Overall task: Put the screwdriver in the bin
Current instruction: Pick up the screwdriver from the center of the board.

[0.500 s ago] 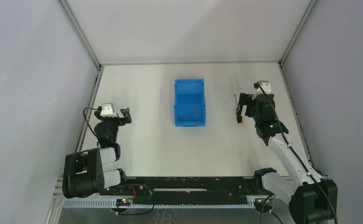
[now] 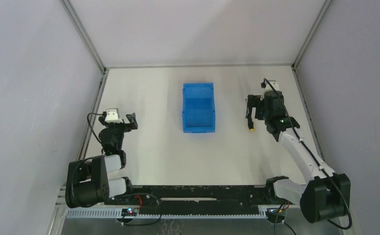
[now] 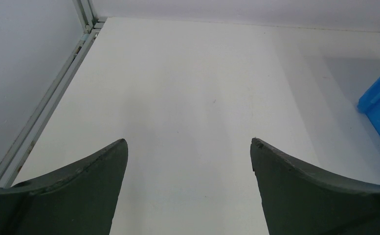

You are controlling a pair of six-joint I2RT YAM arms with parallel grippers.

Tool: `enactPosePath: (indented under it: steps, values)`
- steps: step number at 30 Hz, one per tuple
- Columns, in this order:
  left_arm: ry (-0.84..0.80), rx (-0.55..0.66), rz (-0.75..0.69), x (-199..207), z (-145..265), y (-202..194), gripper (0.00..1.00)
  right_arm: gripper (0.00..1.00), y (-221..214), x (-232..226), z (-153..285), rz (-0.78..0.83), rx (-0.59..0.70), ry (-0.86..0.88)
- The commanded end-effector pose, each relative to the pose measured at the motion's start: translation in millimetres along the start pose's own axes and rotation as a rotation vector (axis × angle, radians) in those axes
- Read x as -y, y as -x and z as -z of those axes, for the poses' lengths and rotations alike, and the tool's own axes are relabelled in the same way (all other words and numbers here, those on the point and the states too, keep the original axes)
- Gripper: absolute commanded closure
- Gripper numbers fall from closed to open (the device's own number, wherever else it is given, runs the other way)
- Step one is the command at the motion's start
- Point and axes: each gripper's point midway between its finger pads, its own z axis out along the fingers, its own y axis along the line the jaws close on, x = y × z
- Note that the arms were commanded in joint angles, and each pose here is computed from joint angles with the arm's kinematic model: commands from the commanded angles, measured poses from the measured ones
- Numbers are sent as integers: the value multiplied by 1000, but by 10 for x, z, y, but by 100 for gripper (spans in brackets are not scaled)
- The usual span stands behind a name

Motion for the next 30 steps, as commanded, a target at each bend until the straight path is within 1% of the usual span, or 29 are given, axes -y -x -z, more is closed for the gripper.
enactPosePath:
  steps: [1, 6, 12, 16, 22, 30]
  values:
    - [-7, 80, -4, 25, 7, 169, 0, 0, 98, -35, -28, 19, -62, 14]
    - [-7, 78, -3, 26, 9, 164, 0, 1, 40, -58, -170, 16, -156, 18]
    - [-6, 81, -4, 22, 8, 172, 0, 3, -137, -74, -392, 7, -279, 20]
    - [-8, 78, -4, 28, 9, 164, 0, 6, -285, -86, -556, 6, -354, 15]
    - [-7, 79, -3, 25, 9, 166, 0, 9, -461, -59, -714, 0, -412, 1]
    - [-7, 79, -4, 25, 9, 166, 0, 16, -704, -26, -832, -4, -488, -18]
